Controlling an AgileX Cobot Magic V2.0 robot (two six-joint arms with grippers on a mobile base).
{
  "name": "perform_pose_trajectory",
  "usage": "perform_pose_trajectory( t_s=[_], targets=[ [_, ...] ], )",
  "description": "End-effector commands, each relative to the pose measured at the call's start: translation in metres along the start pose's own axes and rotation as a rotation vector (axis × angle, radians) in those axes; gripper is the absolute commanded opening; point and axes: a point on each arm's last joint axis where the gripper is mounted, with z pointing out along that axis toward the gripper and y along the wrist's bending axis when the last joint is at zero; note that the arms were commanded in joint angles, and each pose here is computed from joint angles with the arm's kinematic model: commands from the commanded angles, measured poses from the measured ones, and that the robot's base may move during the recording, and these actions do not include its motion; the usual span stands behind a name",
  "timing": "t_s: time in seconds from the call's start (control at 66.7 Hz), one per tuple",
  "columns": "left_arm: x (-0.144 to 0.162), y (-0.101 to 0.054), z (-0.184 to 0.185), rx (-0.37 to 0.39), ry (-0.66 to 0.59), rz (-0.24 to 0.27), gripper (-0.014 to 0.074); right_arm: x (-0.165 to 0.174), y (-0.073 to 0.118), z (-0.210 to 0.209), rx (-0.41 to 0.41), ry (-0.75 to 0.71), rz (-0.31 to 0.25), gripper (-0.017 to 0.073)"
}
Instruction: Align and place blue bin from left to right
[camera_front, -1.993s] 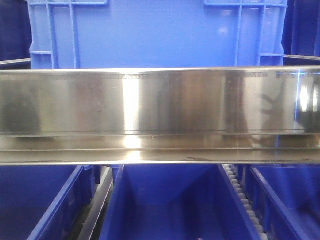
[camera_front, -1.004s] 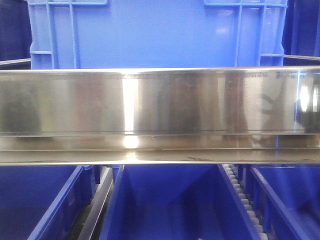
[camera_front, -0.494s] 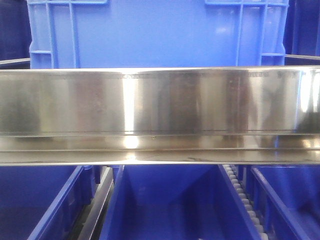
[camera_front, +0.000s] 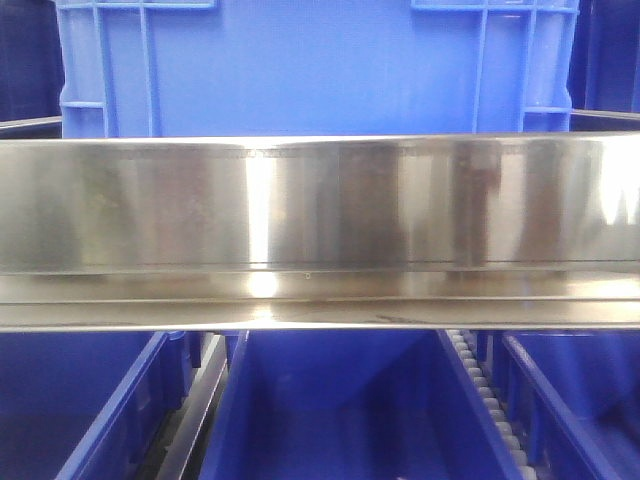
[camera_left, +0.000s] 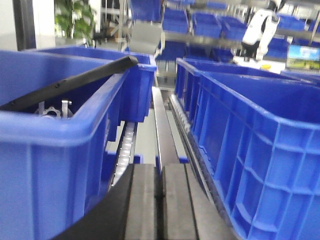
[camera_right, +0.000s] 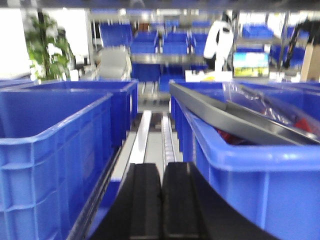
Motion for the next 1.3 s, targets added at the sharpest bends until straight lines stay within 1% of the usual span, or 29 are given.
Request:
perform_pose_trajectory(
  t_s=[0.0,0.045,0.135,0.285,0.36,0.509,0.584,0.779,0.884,0.944,1.034,1.064,1.109,1.214,1.289],
  targets=[
    [-0.02,-0.002,0.016,-0.005,0.082,-0.006,-0.0111,-0.014,0.0,0.014,0.005,0.058,0.0,-0.0079],
    [-0.027,-0.003,0.027,-0.011,0.141,-0.006,-0.0111,-0.022,0.001,0.02,0.004,0.096,0.002,-0.0079],
    [-0.046,-0.005,0.045,-0.015,0.181,-0.006,-0.0111,-0.035,0.001,0.035,0.006,0.139,0.002,-0.0079],
    [-0.071,-0.007,0.07,-0.012,0.152,-0.006,-0.0111,-0.061,0.002,0.056,0.005,0.1,0.002,-0.0079],
    [-0.073,-0.008,0.079,-0.013,0.163,-0.006,-0.0111,-0.065,0.002,0.064,0.004,0.051,0.003,-0.0079],
    [-0.072,-0.008,0.095,-0.011,0.154,-0.006,-0.0111,-0.066,0.002,0.074,0.004,0.031,0.003,-0.0079],
    [-0.072,-0.008,0.104,-0.007,0.142,-0.012,-0.0111,-0.068,0.002,0.076,-0.003,0.008,0.024,-0.0079],
    [-0.073,-0.008,0.117,-0.004,0.108,-0.013,-0.0111,-0.067,0.002,0.076,-0.004,0.013,0.027,-0.0079],
    [-0.075,-0.009,0.124,0.001,0.087,-0.02,-0.0111,-0.059,0.002,0.089,-0.002,0.086,0.028,-0.0078],
    [-0.077,-0.009,0.13,-0.005,0.122,-0.012,-0.0111,-0.058,0.002,0.098,-0.001,0.146,0.03,-0.0077],
    [-0.088,-0.009,0.143,-0.014,0.177,-0.004,-0.0111,-0.059,0.002,0.119,0.001,0.26,0.03,-0.0077],
    [-0.091,-0.01,0.147,-0.017,0.202,-0.003,-0.0111,-0.064,0.003,0.125,0.001,0.282,0.03,-0.0077],
    [-0.101,-0.01,0.153,-0.019,0.212,-0.002,-0.0111,-0.066,0.003,0.141,0.002,0.336,0.03,-0.0077],
    [-0.112,-0.013,0.176,-0.018,0.263,0.0,-0.0111,-0.074,0.003,0.172,0.003,0.399,0.033,-0.0077],
    [-0.121,-0.019,0.192,-0.002,0.284,0.004,-0.0111,-0.077,0.005,0.194,-0.005,0.438,0.039,-0.0077]
  ],
)
